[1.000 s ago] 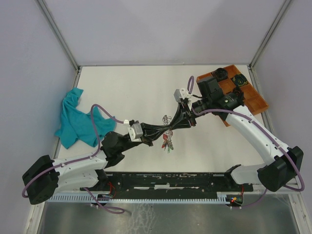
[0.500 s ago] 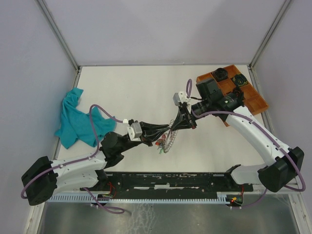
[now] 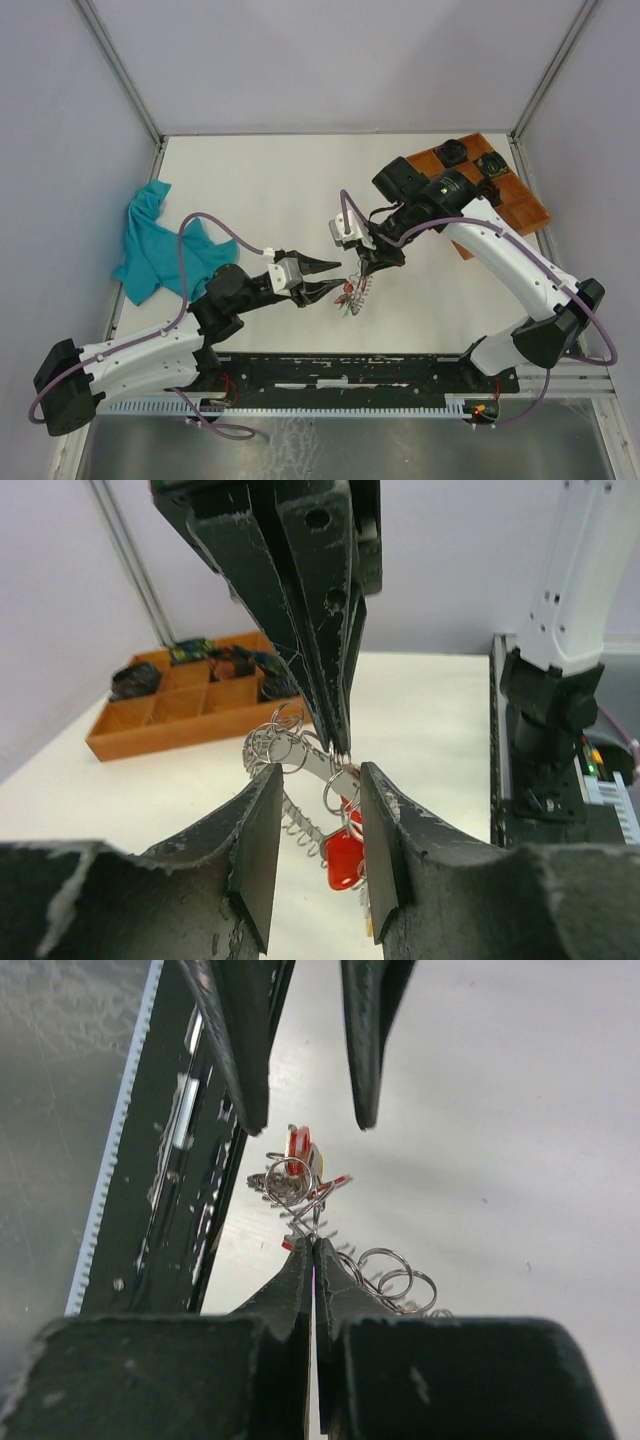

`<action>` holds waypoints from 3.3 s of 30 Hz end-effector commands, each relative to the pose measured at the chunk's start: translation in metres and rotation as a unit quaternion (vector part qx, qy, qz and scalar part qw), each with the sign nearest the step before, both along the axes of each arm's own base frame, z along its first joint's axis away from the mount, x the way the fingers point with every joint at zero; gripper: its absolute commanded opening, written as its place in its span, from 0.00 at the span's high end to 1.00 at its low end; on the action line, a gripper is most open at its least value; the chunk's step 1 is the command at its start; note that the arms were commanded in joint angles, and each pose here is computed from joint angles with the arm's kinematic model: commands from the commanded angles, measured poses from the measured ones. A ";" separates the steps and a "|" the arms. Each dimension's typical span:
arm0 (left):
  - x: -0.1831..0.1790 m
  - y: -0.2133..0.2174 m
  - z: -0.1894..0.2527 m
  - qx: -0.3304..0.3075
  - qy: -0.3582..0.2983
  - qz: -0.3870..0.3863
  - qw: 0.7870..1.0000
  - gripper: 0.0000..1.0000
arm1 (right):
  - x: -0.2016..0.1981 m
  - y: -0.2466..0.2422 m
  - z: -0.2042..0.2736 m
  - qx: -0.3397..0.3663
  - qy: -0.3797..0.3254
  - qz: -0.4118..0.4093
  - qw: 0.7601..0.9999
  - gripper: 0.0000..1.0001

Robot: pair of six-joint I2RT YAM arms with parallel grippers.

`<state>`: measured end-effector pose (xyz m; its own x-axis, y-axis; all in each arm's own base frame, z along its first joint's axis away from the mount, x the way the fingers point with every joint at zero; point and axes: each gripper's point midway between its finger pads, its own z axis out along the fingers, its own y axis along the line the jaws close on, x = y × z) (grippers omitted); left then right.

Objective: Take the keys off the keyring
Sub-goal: Remove the key from the keyring.

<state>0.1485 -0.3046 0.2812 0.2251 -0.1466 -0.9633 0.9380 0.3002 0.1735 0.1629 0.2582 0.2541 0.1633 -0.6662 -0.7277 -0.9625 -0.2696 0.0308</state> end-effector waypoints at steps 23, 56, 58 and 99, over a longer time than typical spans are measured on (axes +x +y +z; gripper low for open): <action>0.029 -0.012 0.004 -0.116 0.004 0.041 0.992 0.81 | 0.007 -0.022 0.005 -0.164 -0.055 0.045 0.984 0.99; 0.037 -0.042 -0.011 -0.056 -0.009 0.092 0.994 0.72 | -0.006 -0.018 0.008 -0.144 -0.027 0.069 0.987 0.99; 0.037 -0.042 -0.012 -0.055 -0.009 0.094 0.994 0.72 | -0.007 -0.018 0.009 -0.143 -0.027 0.070 0.987 0.99; 0.012 -0.013 0.030 -0.147 -0.020 0.064 0.987 0.97 | 0.015 -0.012 0.038 0.095 0.033 -0.060 0.993 0.43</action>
